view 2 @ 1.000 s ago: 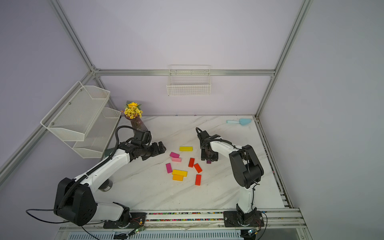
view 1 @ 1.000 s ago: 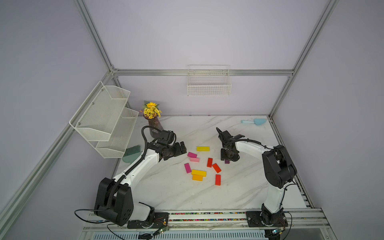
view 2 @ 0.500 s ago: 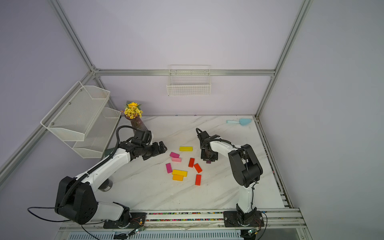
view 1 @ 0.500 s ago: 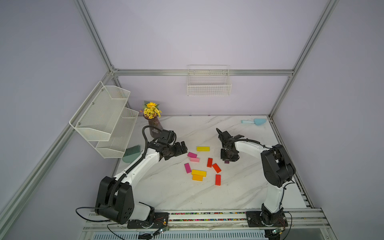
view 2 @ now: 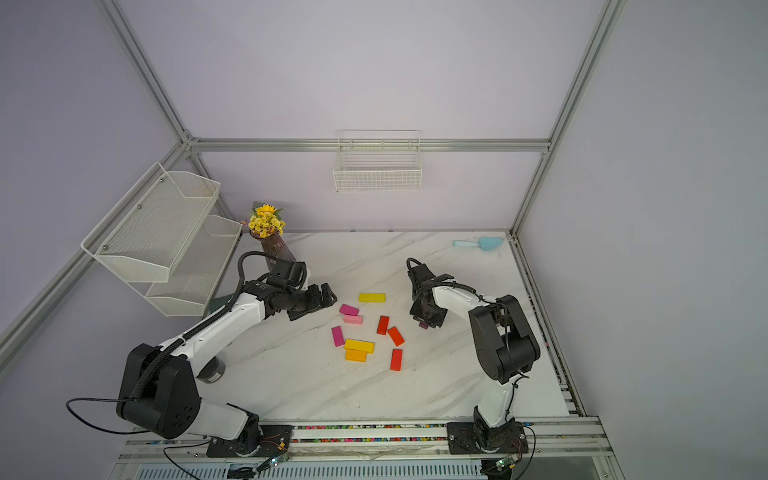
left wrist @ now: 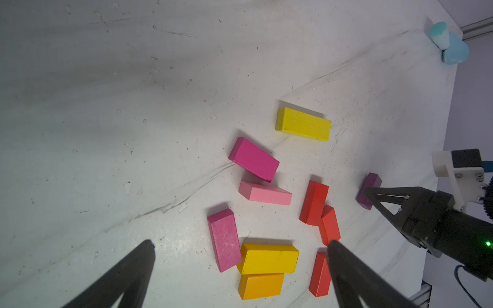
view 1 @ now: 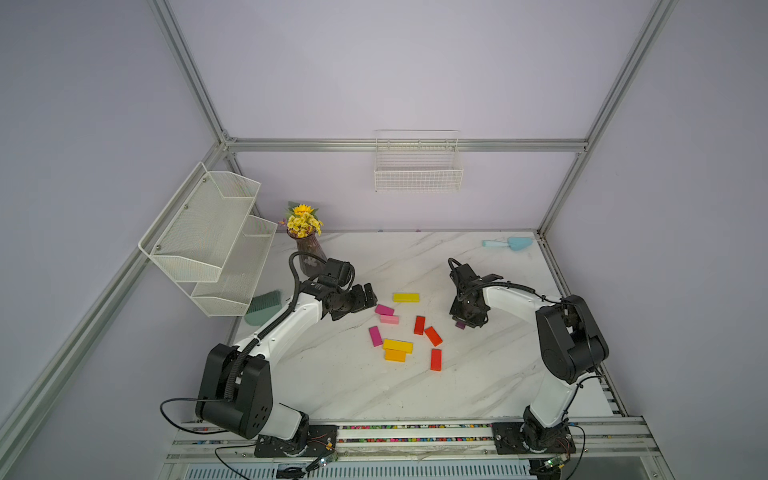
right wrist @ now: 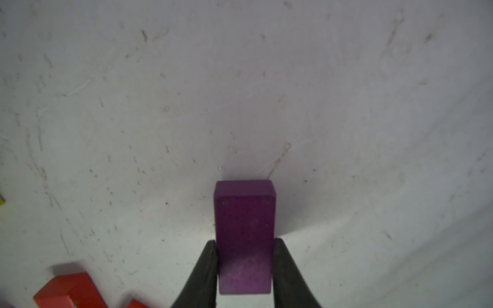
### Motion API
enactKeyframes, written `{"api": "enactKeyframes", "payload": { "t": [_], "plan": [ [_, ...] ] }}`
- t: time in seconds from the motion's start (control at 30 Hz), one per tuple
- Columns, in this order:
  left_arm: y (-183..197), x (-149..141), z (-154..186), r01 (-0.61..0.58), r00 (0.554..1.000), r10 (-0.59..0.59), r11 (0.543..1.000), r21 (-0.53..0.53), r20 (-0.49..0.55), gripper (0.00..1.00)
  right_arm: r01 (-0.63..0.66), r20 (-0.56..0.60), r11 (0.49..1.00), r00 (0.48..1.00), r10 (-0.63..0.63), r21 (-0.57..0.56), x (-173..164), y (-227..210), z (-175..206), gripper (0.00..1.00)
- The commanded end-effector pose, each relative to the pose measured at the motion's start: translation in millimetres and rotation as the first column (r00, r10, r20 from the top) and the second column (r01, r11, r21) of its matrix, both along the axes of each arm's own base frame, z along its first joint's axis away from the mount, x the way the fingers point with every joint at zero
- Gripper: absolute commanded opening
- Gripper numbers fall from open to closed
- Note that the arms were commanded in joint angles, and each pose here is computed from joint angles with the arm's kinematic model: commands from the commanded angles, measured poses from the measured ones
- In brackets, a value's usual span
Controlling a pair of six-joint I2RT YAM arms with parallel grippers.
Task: Assemble the letter c with building blocks
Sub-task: Adjust the building block at the center of the board.
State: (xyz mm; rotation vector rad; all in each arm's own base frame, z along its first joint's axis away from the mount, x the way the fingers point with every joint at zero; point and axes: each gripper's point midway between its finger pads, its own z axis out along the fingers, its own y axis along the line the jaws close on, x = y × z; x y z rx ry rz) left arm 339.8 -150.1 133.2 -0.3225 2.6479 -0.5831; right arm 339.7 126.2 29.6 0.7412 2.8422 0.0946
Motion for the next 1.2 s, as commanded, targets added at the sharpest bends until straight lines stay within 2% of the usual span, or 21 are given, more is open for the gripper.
{"api": "enactKeyframes", "payload": {
  "t": [0.0, 0.07, 0.2, 0.5, 0.67, 0.87, 0.97, 1.17],
  "plan": [
    [-6.9, 10.3, 16.0, 0.03, 0.998, -0.028, 0.999, -0.032, 0.049, 1.0, 0.097, 0.027, 0.994, 0.995, -0.098, 0.049, 5.6, 2.9, 1.8, 0.3],
    [-7.6, 10.4, 16.0, 0.033, 0.998, -0.031, 0.999, -0.034, 0.049, 1.0, 0.099, 0.02, 0.993, 0.995, -0.101, 0.064, 5.2, 5.6, 0.5, 0.44],
    [-8.7, 11.2, 19.4, 0.039, 0.998, -0.037, 0.999, -0.037, 0.056, 1.0, 0.107, 0.024, 0.988, 0.994, -0.11, 0.11, 2.7, 11.5, 2.1, 0.58],
    [-10.1, 12.4, 19.3, 0.045, 0.997, -0.042, 0.998, -0.041, 0.057, 1.0, 0.102, 0.035, 0.962, 0.993, -0.114, 0.253, 10.1, 38.1, 2.8, 0.6],
    [-10.7, 13.4, 16.6, 0.042, 0.998, -0.04, 0.998, -0.044, 0.051, 1.0, -0.012, 0.093, 0.956, 0.996, -0.016, 0.294, 33.8, 64.1, 10.3, 0.61],
    [-13.2, 12.9, 16.0, 0.04, 0.998, -0.037, 0.997, -0.061, 0.042, 1.0, -0.118, 0.122, 0.967, 0.988, 0.092, 0.225, 42.3, 69.6, 36.8, 0.62],
    [-14.1, 12.7, 17.6, 0.037, 0.999, -0.034, 0.997, -0.07, 0.043, 1.0, -0.128, 0.137, 0.983, 0.985, 0.109, 0.134, 41.7, 51.3, 41.6, 0.68],
    [-13.8, 13.5, 19.0, 0.027, 0.999, -0.024, 0.997, -0.074, 0.044, 1.0, -0.089, 0.089, 0.996, 0.992, 0.089, -0.003, 39.7, 16.7, 28.5, 0.76]
  ]
}}
